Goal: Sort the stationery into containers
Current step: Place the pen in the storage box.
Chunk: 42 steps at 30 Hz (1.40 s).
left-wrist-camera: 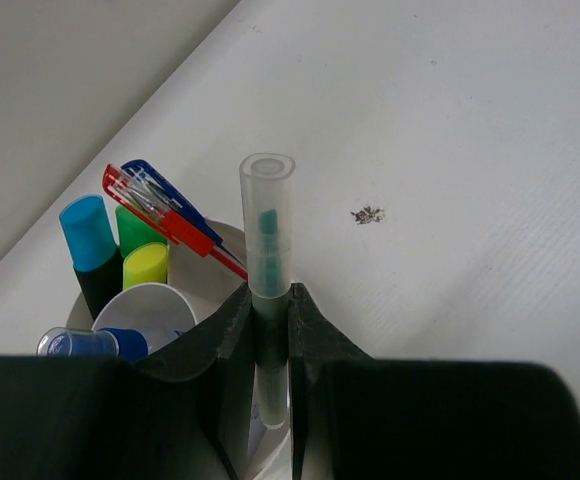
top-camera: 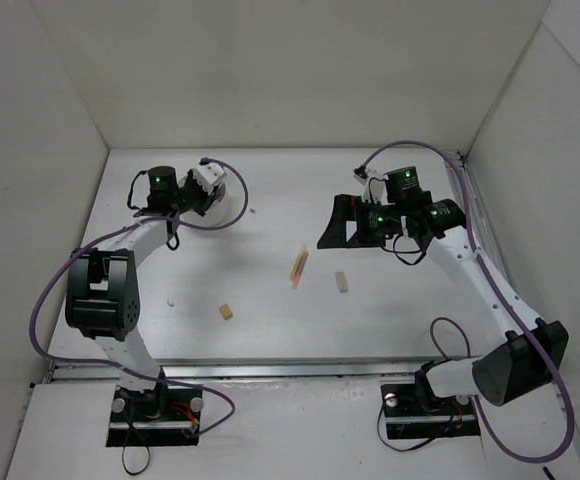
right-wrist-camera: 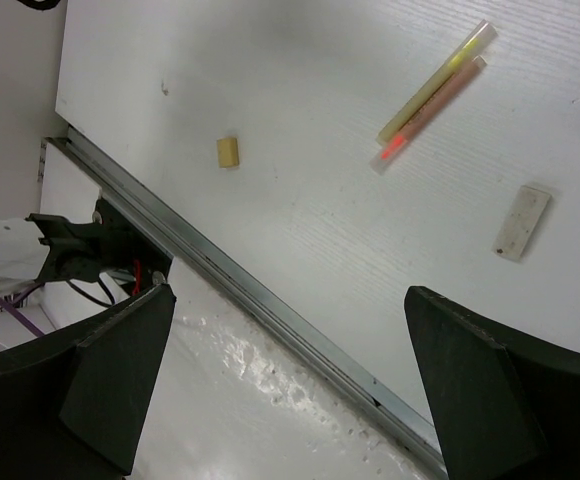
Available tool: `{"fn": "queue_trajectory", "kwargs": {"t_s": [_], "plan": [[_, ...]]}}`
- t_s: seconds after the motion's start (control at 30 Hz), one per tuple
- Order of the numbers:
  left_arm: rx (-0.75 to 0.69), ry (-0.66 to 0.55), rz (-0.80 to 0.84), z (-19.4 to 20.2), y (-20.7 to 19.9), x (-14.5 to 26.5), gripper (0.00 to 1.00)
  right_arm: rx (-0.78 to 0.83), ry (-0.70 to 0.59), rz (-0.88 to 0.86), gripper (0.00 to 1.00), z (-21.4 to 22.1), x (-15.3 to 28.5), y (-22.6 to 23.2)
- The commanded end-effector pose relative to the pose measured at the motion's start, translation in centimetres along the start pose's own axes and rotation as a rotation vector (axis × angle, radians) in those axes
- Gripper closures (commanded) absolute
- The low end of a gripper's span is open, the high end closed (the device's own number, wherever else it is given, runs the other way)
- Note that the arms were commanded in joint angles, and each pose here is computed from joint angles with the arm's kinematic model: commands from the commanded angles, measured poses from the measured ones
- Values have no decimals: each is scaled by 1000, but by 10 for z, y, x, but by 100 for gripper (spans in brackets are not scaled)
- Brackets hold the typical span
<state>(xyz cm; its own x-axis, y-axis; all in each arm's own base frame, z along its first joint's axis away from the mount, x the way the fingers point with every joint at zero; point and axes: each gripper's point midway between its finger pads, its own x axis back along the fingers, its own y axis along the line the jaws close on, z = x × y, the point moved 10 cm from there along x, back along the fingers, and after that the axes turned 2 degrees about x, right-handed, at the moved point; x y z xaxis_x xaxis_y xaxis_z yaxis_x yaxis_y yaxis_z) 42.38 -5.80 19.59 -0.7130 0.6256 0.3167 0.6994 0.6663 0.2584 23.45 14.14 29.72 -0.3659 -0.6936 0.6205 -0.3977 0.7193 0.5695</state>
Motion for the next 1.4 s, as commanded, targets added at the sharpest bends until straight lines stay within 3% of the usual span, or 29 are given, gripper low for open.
{"fn": "queue_trajectory", "kwargs": {"t_s": [0.0, 0.8, 0.83, 0.9, 1.07, 1.37], "plan": [[-94, -149, -65, -37, 28, 3, 100, 56, -65, -21, 2, -16, 5, 6], [-128, -119, -112, -18, 39, -9, 100, 63, -34, -41, 2, -17, -3, 2], [-126, -111, -114, -16, 39, -9, 98, 62, -34, -41, 2, -18, -3, 2], [-123, -101, -114, -15, 39, -9, 83, 62, -34, -40, 2, -18, -3, 2], [-115, -88, -120, -11, 44, -10, 83, 58, -31, -47, 2, -19, -4, 2], [-117, -90, -85, -19, 41, -3, 64, 57, -28, -56, 2, -19, -4, 3]]}}
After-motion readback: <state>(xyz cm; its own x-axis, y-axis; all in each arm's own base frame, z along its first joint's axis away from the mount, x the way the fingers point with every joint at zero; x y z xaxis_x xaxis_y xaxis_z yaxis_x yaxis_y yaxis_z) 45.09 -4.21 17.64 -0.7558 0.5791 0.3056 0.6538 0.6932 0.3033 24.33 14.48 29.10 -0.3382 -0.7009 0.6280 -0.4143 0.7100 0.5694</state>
